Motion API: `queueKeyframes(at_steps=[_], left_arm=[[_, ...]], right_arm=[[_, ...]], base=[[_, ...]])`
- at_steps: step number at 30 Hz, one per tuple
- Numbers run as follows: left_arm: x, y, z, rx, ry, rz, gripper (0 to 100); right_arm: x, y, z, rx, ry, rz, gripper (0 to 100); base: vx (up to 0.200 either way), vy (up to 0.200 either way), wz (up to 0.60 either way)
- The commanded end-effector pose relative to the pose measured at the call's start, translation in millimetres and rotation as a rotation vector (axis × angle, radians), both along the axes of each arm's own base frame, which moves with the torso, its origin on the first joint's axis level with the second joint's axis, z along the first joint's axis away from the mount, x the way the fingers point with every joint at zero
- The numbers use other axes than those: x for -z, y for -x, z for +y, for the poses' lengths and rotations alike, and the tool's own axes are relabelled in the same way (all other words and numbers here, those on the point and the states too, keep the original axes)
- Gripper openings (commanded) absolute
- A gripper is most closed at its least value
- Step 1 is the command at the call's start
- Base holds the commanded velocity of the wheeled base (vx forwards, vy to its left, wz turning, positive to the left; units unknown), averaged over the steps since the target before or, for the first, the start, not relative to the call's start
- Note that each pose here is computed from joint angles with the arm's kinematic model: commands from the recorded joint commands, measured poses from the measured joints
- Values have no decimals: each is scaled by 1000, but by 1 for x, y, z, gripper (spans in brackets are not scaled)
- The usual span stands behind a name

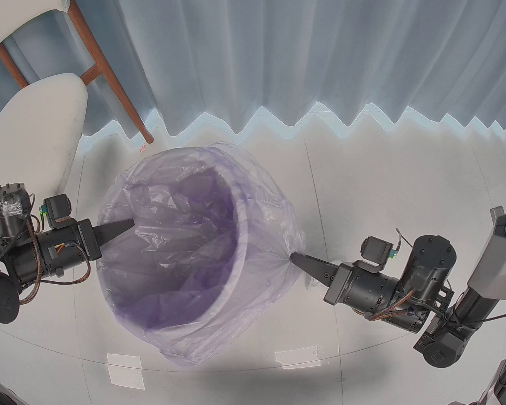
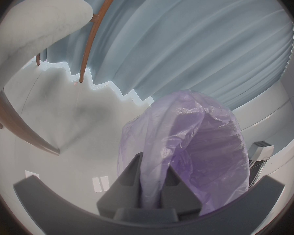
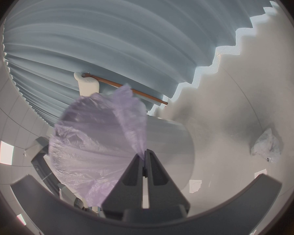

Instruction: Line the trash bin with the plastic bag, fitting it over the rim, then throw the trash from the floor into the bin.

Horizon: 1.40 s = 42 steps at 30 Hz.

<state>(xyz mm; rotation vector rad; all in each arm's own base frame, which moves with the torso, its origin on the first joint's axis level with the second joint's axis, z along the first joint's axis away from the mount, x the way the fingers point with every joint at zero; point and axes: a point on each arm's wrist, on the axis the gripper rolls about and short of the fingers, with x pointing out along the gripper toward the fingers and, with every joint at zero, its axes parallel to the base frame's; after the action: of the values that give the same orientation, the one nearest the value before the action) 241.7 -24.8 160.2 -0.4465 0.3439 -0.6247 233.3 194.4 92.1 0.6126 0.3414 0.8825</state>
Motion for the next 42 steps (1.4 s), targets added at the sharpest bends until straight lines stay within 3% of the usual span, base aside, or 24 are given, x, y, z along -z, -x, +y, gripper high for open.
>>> queueKeyframes(at_steps=[1, 14, 15, 27, 36, 42], left_arm=[[-11, 8, 0, 2, 10, -38, 0], [-1, 15, -6, 26, 2, -4, 0], [0, 17, -6, 25, 0, 0, 0], [3, 24, -5, 21, -5, 7, 0], [19, 6, -11, -51, -38, 66, 0], [36, -21, -27, -140, -83, 79, 0]], right_arm=[[11, -7, -2, 20, 18, 11, 0], [4, -8, -2, 21, 0, -12, 0], [2, -8, -2, 21, -4, -16, 100], [-30, 11, -27, -6, -68, -33, 100], [-61, -17, -69, 146, -23, 3, 100], [-63, -24, -88, 215, 85, -66, 100]], base=[[0, 0, 0], [0, 0, 0], [0, 0, 0], [0, 0, 0], [0, 0, 0], [0, 0, 0]])
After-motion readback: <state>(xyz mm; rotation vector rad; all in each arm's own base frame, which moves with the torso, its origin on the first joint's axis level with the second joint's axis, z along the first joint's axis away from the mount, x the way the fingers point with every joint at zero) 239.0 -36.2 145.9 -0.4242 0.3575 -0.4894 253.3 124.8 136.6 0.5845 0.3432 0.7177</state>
